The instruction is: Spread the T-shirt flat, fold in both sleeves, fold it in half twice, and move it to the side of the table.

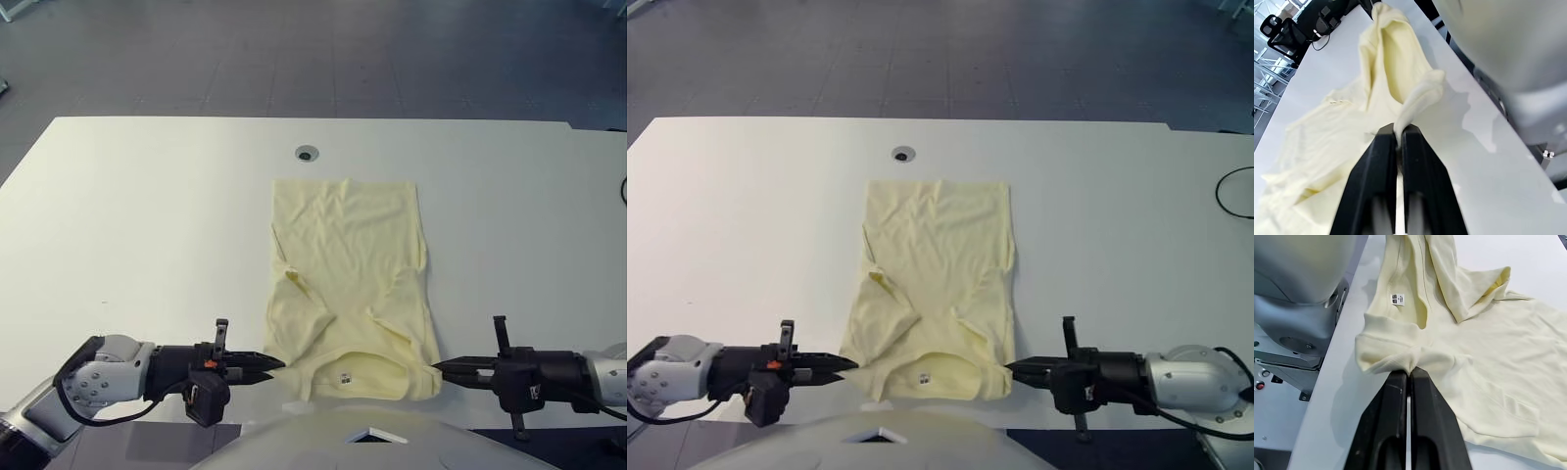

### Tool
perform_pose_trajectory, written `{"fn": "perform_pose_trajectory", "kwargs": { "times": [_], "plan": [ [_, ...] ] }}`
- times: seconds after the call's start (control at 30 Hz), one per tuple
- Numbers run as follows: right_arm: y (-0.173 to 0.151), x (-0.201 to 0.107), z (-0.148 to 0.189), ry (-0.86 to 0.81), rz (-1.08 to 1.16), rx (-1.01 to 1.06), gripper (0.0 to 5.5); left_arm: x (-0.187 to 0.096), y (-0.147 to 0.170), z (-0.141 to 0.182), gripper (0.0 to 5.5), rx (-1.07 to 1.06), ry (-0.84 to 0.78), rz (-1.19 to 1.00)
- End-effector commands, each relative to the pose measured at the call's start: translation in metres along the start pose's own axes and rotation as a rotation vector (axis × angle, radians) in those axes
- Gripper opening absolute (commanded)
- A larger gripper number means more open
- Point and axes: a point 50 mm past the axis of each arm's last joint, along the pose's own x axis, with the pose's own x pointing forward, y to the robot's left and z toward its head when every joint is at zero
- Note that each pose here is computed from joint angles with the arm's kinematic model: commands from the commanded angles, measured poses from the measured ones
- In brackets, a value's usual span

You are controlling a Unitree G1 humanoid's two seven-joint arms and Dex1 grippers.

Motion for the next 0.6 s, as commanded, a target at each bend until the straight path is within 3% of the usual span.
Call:
{"fn": "perform_pose_trajectory", "kwargs": {
  "times": [0.03, 0.3, 0.6],
  "plan": [
    [-0.011, -0.007, 0.009, -0.082, 0.0, 0.079, 0.0, -0.008, 0.012, 0.011, 0.02, -0.073, -0.002, 0.005],
    [-0.03, -0.02, 0.025, -0.273, -0.019, 0.236, 0.0, -0.025, 0.027, 0.024, 0.02, -0.194, -0.003, 0.055],
    [-0.03, -0.03, 0.045, -0.438, 0.061, 0.379, 0.0, -0.037, 0.032, 0.058, 0.02, -0.336, -0.137, 0.054]
  ]
}}
